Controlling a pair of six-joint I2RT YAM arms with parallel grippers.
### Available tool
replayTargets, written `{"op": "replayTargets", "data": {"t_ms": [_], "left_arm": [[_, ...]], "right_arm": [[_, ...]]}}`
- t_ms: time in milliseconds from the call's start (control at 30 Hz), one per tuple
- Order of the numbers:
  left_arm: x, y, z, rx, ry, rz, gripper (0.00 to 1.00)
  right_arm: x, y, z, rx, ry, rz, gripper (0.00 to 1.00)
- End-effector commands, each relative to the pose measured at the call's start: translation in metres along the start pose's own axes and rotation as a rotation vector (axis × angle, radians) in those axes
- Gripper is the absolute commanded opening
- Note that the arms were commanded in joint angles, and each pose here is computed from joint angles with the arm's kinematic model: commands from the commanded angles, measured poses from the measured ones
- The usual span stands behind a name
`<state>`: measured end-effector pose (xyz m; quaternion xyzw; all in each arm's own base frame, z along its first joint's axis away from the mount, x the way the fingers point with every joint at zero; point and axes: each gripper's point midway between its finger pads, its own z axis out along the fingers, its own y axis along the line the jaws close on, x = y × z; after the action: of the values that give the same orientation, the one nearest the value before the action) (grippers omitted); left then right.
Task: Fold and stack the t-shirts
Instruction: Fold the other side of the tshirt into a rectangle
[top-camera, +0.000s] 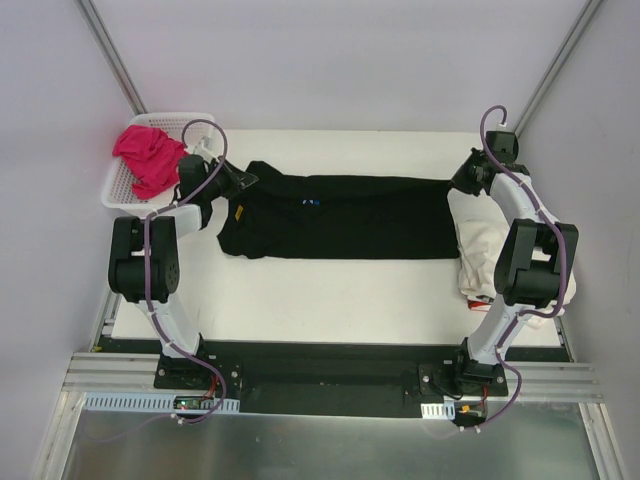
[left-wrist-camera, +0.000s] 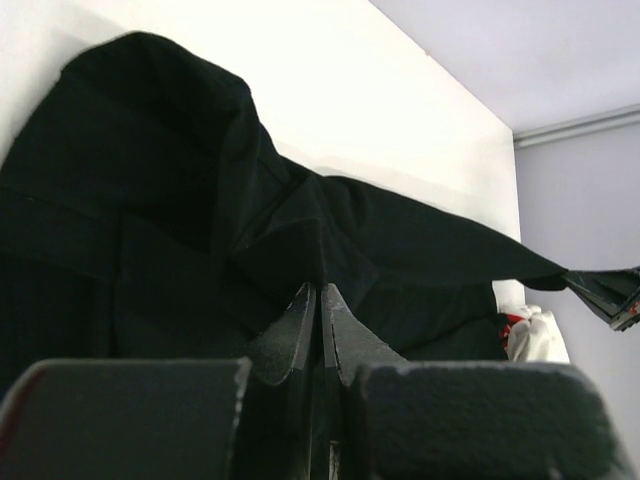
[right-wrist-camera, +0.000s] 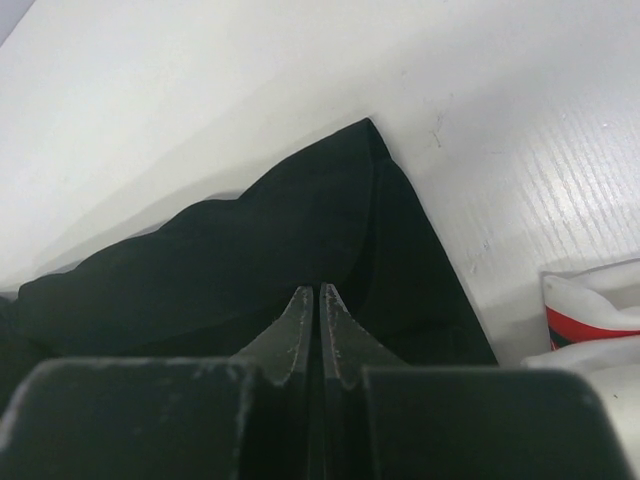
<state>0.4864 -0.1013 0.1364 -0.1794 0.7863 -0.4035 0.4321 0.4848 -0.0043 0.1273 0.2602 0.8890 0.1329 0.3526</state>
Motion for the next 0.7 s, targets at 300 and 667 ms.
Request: {"op": "replayTargets", "data": {"t_ms": [300, 667], "left_arm": [[0.006, -0.016, 0.007, 0.077, 0.014, 0.052, 0.00], [0.006, -0.015, 0.001, 0.059, 0.010, 0.071, 0.00]], "right_arm": [[-0.017, -0.007, -0.016, 0.046, -0.054, 0.004, 0.25], [-0.024, 0.006, -0.022, 0.000, -0.072, 0.023, 0.25]]}}
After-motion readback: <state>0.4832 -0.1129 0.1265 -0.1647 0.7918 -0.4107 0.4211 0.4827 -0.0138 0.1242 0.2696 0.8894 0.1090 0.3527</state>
